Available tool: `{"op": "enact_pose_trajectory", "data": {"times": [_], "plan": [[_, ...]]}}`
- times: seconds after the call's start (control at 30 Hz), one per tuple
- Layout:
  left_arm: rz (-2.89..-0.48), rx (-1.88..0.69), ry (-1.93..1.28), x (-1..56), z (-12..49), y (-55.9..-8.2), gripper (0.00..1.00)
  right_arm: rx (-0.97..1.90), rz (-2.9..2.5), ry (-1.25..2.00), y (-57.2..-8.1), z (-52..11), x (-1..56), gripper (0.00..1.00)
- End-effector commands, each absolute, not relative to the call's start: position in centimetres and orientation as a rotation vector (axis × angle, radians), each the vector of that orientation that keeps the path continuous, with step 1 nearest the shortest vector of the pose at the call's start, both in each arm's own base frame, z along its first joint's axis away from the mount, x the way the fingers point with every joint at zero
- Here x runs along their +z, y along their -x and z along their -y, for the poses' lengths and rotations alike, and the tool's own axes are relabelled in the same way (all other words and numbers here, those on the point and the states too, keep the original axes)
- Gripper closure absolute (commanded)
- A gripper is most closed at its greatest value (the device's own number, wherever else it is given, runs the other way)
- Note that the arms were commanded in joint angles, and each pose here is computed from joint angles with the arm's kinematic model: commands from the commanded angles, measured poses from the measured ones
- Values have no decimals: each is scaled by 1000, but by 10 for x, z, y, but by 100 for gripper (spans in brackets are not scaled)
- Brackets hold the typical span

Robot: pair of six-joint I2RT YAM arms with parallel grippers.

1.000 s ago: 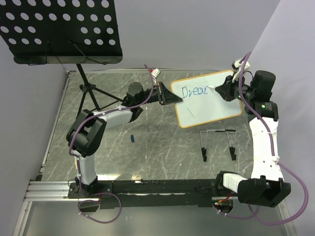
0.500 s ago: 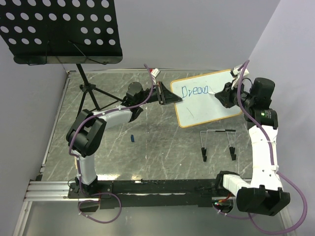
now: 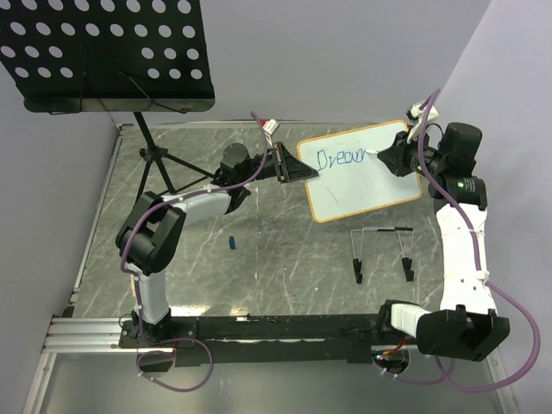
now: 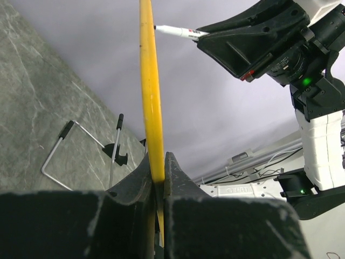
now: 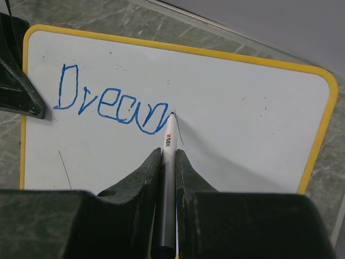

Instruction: Write a sentence on the whiteboard

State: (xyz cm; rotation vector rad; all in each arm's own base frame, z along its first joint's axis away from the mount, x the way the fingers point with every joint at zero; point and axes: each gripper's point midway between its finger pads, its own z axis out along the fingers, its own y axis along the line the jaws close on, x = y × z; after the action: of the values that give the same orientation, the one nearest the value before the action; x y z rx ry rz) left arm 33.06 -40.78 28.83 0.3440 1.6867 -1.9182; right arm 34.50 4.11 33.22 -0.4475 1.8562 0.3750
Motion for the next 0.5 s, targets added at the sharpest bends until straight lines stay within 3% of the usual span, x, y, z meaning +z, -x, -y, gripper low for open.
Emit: {"op": "enact_pose_trajectory", "data": {"times": [0.0,0.47], "plan": [[-1401,-1959,-501,357,402,-309,99,311,-1813,419,-357,-32,352,100],[-1400,-1944,-494,360,402,-313,99,319,-1862,431,-329,-30,328,100]]}}
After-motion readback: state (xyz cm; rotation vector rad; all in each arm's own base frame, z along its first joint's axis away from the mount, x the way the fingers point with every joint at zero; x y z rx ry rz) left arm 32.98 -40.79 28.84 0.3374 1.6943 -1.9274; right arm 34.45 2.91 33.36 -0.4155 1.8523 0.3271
